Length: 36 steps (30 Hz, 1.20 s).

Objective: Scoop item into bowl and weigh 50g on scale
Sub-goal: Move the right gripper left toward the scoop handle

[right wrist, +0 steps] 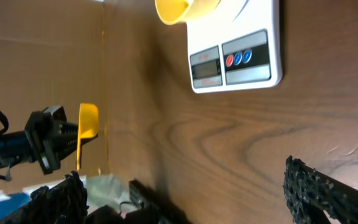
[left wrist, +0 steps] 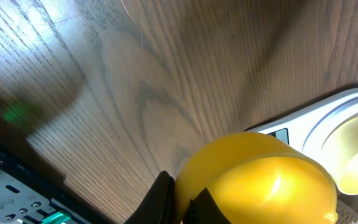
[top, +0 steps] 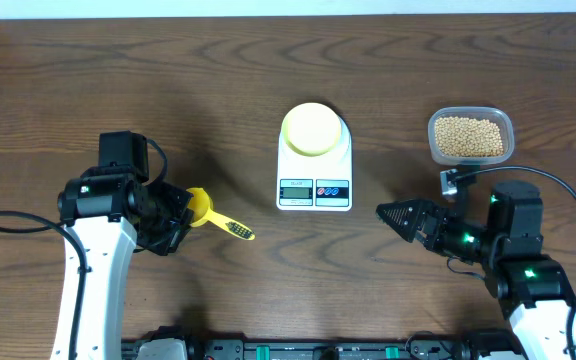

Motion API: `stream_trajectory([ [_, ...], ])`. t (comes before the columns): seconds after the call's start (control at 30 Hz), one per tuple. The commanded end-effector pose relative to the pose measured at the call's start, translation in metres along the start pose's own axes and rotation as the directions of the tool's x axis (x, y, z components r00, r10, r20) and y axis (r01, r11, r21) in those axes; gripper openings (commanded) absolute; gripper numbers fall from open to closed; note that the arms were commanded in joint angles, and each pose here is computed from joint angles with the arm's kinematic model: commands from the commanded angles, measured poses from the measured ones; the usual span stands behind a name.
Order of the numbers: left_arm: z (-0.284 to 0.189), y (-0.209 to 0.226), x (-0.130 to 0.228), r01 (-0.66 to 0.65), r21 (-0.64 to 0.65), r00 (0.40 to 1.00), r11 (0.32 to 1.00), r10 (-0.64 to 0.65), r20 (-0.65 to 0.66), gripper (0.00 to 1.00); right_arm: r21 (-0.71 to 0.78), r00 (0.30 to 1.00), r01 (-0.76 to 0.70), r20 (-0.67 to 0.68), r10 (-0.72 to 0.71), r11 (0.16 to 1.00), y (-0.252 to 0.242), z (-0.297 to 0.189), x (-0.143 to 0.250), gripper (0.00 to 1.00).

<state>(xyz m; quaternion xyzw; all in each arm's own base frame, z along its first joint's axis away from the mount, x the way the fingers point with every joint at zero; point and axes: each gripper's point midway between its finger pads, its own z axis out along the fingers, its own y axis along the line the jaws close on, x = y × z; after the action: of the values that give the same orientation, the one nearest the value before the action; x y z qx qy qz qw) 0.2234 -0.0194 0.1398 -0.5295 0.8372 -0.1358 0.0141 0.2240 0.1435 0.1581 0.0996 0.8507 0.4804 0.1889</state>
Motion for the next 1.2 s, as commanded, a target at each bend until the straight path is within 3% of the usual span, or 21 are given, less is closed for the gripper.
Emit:
stream_trajectory([
  [0.0, -0.003, -0.001, 0.0, -0.013, 0.004, 1.0, 1.0, 0.013, 0.006, 0.07, -0.045, 0.999, -0.011, -0.043, 0.009, 0.999, 0.014, 0.002, 0.004, 0.99],
  [0.6, 0.0, 0.002, 0.001, 0.084, -0.006, 0.996, 0.996, -0.084, 0.0, 0.07, -0.112, 0.984, 0.164, -0.051, -0.17, 0.98, 0.064, 0.039, 0.026, 0.99],
  [0.93, 0.004, -0.003, 0.017, 0.067, -0.019, 0.998, 0.998, -0.067, -0.013, 0.07, 0.008, 0.995, -0.094, -0.021, 0.094, 0.996, 0.06, 0.065, 0.043, 0.81],
  [1.17, 0.006, -0.016, 0.027, 0.0, 0.014, 1.0, 1.0, 0.0, -0.013, 0.07, -0.074, 0.996, -0.032, -0.09, 0.025, 0.997, 0.085, 0.094, 0.066, 0.8],
])
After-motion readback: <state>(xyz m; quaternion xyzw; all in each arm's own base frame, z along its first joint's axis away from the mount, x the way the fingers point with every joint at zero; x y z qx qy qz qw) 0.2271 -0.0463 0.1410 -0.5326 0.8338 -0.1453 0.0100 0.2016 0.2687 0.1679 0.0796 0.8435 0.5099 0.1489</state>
